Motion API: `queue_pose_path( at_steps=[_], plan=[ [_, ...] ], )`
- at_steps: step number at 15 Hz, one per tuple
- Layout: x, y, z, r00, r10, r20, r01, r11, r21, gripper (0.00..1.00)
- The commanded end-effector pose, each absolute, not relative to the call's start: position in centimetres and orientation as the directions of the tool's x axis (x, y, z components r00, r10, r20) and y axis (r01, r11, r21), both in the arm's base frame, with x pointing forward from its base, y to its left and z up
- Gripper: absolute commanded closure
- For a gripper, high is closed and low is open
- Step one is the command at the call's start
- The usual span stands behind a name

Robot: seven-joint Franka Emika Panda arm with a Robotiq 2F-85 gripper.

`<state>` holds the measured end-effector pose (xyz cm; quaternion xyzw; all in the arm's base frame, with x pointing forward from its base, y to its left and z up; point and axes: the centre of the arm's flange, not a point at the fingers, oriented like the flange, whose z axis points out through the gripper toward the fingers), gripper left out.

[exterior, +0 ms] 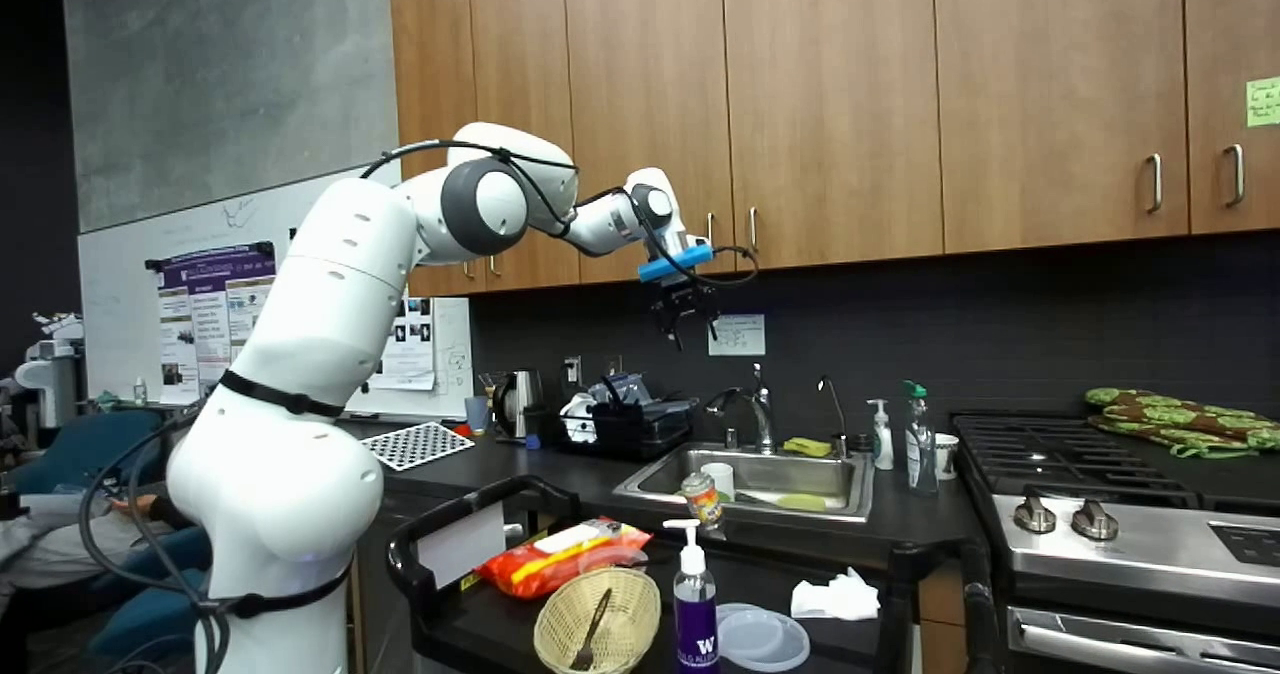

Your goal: Put the bottle with the orange label in the sink.

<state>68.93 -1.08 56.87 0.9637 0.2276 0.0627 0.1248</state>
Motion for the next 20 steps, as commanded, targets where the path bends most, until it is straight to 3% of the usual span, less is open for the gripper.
queue_pose_path(
  at_steps=[1, 17, 18, 20],
  plan=[
    [67.7, -1.9, 55.3, 0.901, 0.433, 0.040, 0.413, -0.880, 0.234, 0.01],
    [58.3, -7.4, 48.0, 0.937, 0.330, -0.115, 0.339, -0.938, 0.065, 0.00],
    [61.9, -7.2, 47.8, 0.933, 0.341, -0.116, 0.351, -0.933, 0.082, 0.00],
    [60.6, -7.4, 47.6, 0.934, 0.334, -0.128, 0.345, -0.936, 0.074, 0.00]
  ],
)
